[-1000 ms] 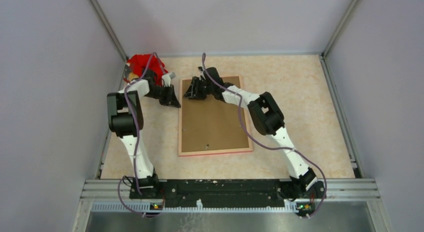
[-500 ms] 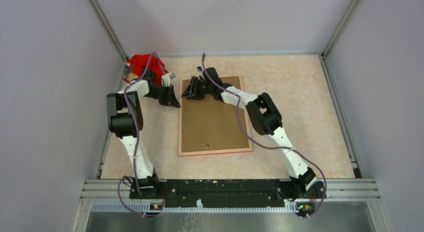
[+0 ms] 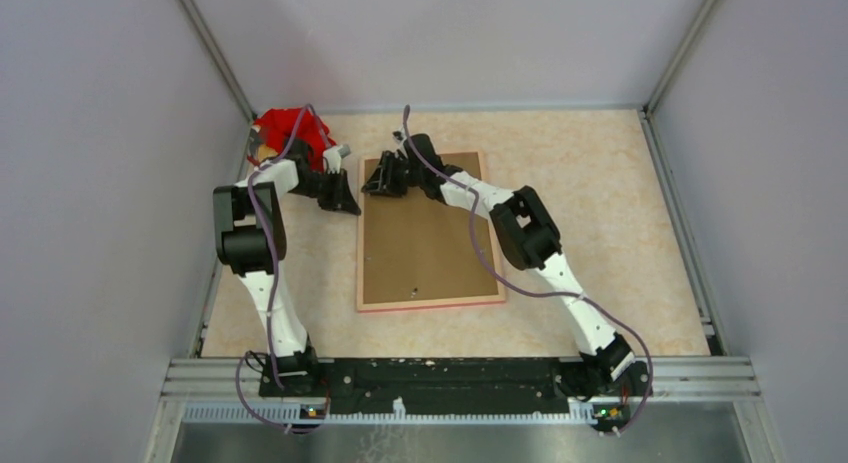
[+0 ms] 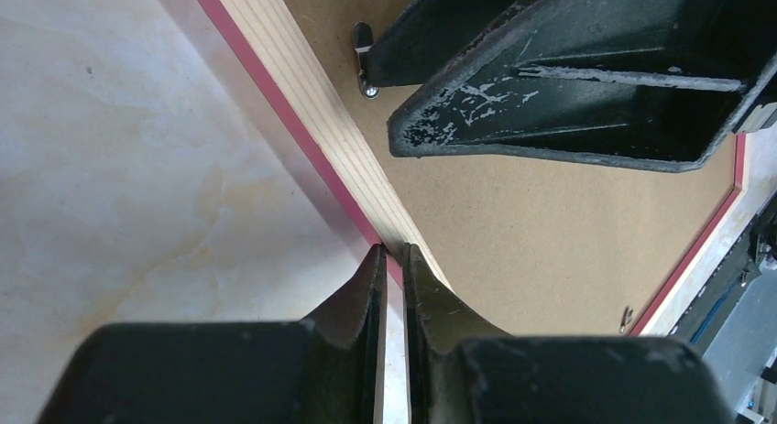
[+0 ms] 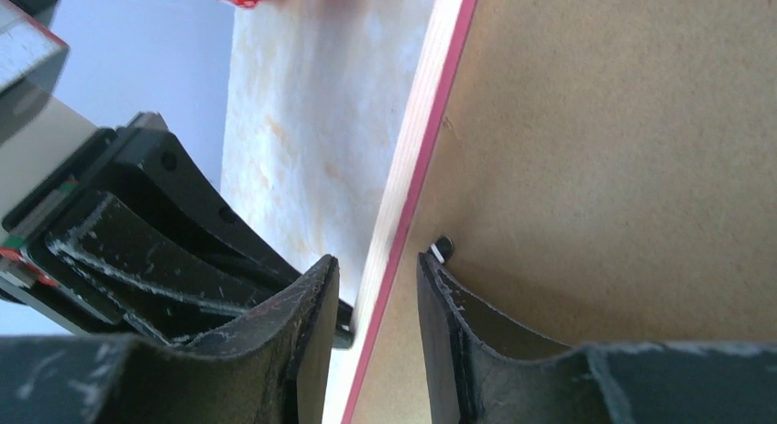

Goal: Put the photo into the frame
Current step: Install the photo frame at the center of the board.

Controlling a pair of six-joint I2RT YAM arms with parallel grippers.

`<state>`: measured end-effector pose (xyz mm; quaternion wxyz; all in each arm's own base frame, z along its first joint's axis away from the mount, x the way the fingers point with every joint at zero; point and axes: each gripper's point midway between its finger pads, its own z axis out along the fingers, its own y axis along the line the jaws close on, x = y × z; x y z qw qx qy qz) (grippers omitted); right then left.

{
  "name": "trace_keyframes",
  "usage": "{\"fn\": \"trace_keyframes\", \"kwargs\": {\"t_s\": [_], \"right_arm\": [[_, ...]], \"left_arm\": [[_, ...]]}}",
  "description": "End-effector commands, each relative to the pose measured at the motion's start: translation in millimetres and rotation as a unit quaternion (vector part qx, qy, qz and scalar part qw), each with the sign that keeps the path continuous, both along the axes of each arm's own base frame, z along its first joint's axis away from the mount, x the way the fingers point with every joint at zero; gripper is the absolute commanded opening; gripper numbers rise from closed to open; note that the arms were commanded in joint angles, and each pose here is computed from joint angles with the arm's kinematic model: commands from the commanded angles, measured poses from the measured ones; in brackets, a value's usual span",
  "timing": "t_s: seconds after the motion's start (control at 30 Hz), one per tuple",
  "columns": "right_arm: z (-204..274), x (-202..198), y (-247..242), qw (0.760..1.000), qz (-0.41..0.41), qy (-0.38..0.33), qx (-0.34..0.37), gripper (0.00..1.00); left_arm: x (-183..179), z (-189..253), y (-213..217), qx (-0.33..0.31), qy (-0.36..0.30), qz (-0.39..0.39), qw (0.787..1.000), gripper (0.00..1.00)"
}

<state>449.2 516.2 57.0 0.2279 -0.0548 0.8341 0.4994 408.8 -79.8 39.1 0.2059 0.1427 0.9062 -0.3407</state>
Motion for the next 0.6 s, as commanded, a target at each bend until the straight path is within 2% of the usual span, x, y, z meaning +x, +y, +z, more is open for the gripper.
{"fn": "trace_keyframes", "kwargs": {"t_s": [0.0, 0.4, 0.57], "right_arm": [[-16, 0, 6, 1.0, -0.001, 0.006, -0.012, 0.38], [-25, 1, 6, 1.0, 0.002, 0.008, -0.012, 0.37], [5, -3, 19, 0.998, 0.042, -0.017, 0.032, 0.37]], "left_arm": [[-13, -13, -1, 0.021, 0.007, -0.021, 1.0, 0.13], [-15, -16, -1, 0.02, 0.01, -0.024, 0.999, 0.13], [-16, -18, -1, 0.021, 0.013, -0.023, 0.999, 0.13]]}}
